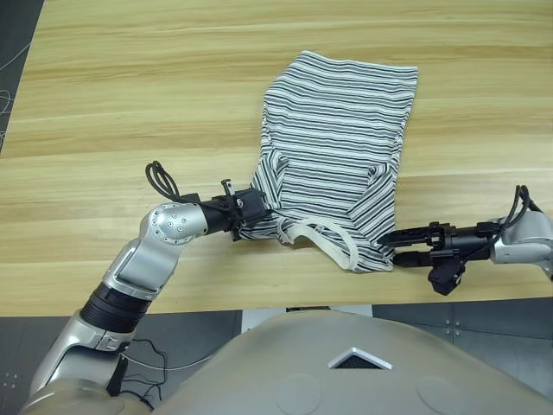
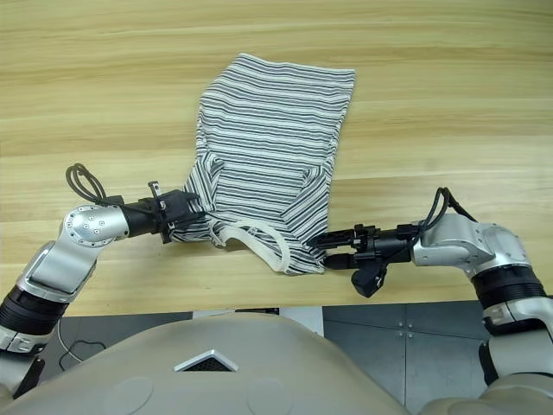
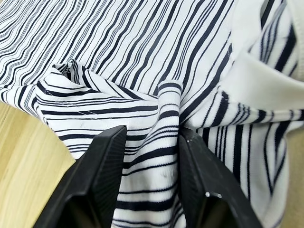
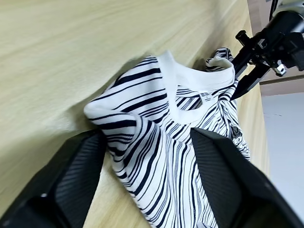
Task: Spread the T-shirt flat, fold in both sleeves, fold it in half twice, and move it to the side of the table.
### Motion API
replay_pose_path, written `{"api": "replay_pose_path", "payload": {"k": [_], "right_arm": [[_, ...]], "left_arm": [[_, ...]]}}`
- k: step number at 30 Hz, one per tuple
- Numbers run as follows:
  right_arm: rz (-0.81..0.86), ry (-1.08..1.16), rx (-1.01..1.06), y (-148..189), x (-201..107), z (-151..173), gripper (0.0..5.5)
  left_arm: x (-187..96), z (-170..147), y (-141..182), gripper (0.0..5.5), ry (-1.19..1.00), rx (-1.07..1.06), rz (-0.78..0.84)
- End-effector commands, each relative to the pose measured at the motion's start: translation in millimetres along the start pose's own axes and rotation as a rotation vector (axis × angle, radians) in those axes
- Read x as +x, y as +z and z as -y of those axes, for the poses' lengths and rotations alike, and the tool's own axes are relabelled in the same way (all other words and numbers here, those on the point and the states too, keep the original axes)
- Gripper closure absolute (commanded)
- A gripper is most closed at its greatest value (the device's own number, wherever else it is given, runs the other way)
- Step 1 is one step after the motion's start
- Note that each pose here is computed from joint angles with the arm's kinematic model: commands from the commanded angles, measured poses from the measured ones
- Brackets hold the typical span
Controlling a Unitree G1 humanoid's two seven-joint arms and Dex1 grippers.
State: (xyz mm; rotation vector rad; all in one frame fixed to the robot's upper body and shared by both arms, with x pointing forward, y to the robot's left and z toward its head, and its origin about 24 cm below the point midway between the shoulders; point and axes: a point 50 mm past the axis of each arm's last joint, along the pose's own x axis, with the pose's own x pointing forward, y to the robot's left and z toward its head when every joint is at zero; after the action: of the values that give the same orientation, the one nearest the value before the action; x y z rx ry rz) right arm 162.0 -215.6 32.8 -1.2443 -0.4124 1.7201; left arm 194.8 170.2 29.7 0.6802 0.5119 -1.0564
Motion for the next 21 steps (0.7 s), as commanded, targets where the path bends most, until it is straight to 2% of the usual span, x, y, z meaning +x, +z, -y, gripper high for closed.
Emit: {"api": "replay_pose_path", "payload": {"k": [1,5,15,21], "right_arm": [[-0.014,0.122,0.086,3.9,15.9,-19.3,1.68],[-0.020,0.102,0.106,2.5,29.5,-14.4,1.33],[-0.128,0.148,0.212,-22.5,42.1,-24.8,1.33],[-0.107,0.129,0.256,-25.9,56.2,-28.0,1.33]], "left_arm": [[0.3,8.2,-13.6,3.71,-0.047,-0.036,-0.074],[0.5,9.0,-12.2,3.71,-0.047,-0.035,-0.067],[-0.4,11.4,-6.8,3.71,-0.057,-0.022,-0.053],[-1.8,11.4,-5.6,3.71,-0.063,-0.018,-0.050]]}}
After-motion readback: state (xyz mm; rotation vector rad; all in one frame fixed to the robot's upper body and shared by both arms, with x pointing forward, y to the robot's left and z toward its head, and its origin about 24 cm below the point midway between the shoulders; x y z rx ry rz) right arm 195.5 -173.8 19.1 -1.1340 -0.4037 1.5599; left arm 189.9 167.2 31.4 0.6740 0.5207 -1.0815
